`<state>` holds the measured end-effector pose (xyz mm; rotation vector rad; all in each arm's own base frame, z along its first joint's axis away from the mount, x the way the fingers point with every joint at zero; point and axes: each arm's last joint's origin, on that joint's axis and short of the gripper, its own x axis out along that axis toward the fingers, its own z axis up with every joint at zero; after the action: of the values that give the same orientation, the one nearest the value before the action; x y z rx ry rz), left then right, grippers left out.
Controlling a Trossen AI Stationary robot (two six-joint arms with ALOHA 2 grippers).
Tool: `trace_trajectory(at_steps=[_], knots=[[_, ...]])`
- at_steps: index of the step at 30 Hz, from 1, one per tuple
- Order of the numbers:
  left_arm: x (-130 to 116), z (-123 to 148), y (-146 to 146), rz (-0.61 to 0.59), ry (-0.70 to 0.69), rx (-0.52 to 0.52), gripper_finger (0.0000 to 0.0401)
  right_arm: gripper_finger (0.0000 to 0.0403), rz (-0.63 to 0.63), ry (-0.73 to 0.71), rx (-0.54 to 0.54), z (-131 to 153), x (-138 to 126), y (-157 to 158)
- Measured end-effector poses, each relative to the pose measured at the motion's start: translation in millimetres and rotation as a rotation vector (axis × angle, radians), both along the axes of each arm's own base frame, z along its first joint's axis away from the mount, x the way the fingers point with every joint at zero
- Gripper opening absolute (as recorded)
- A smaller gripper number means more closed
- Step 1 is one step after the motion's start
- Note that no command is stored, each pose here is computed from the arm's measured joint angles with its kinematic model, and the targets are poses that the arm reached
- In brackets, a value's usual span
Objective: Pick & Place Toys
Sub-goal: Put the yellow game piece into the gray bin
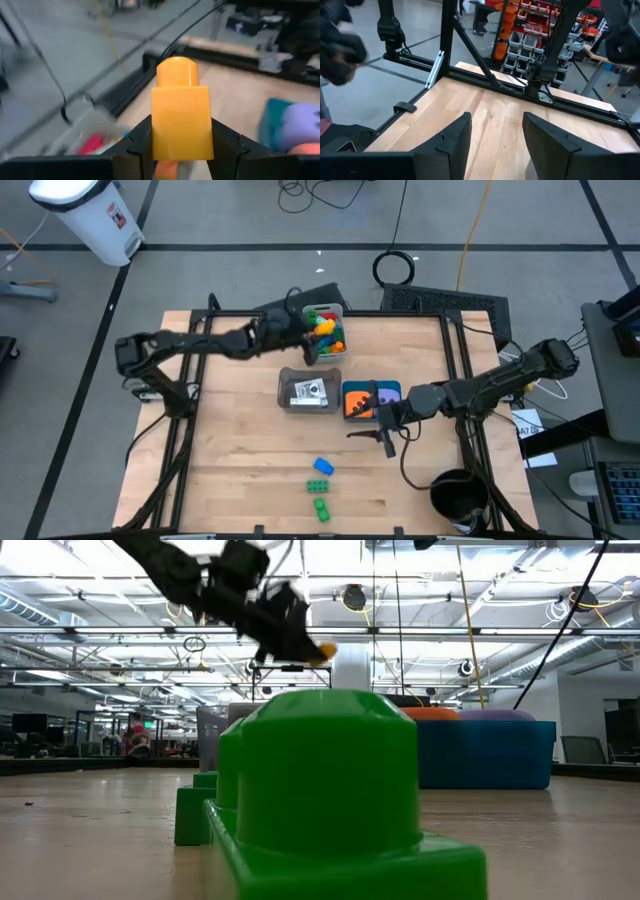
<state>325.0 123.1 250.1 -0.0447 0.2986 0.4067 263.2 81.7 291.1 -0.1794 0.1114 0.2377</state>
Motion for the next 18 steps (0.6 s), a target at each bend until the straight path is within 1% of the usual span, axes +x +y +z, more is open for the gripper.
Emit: trace_trajectory(at_steps=[2, 5, 8, 11, 13, 15, 18], knots=[[-2.3, -13.7, 19.9, 0.028, 0.016, -0.074, 0.0134, 0.0167, -0.002, -0.002, 0.001, 0.5, 0.0, -0.6], [-2.5, -34.0, 41.2, 0.071, 0.033, -0.138, 0.0134, 0.0163, -0.009, 0.002, -0.001, -0.1, 0.6, -2.1], [-2.7, -52.5, 56.0, 0.117, 0.048, -0.193, 0.0134, 0.0160, -0.011, 0.002, -0.001, -0.1, 0.8, -2.8], [-4.5, -62.7, 66.1, 0.182, 0.027, -0.274, 0.0137, 0.0160, -0.011, 0.003, -0.001, -0.2, 0.8, -2.9], [-7.5, -65.8, 70.6, 0.235, 0.018, -0.325, 0.0157, 0.0160, -0.011, 0.004, -0.001, -0.3, 0.7, -2.8], [-9.4, -65.5, 73.1, 0.277, 0.004, -0.348, 0.0188, 0.0160, -0.011, 0.009, -0.003, -0.8, 0.7, -2.9], [-10.3, -63.1, 73.5, 0.281, -0.012, -0.363, 0.0237, 0.0160, -0.011, 0.011, -0.003, -1.0, 0.7, -2.9]])
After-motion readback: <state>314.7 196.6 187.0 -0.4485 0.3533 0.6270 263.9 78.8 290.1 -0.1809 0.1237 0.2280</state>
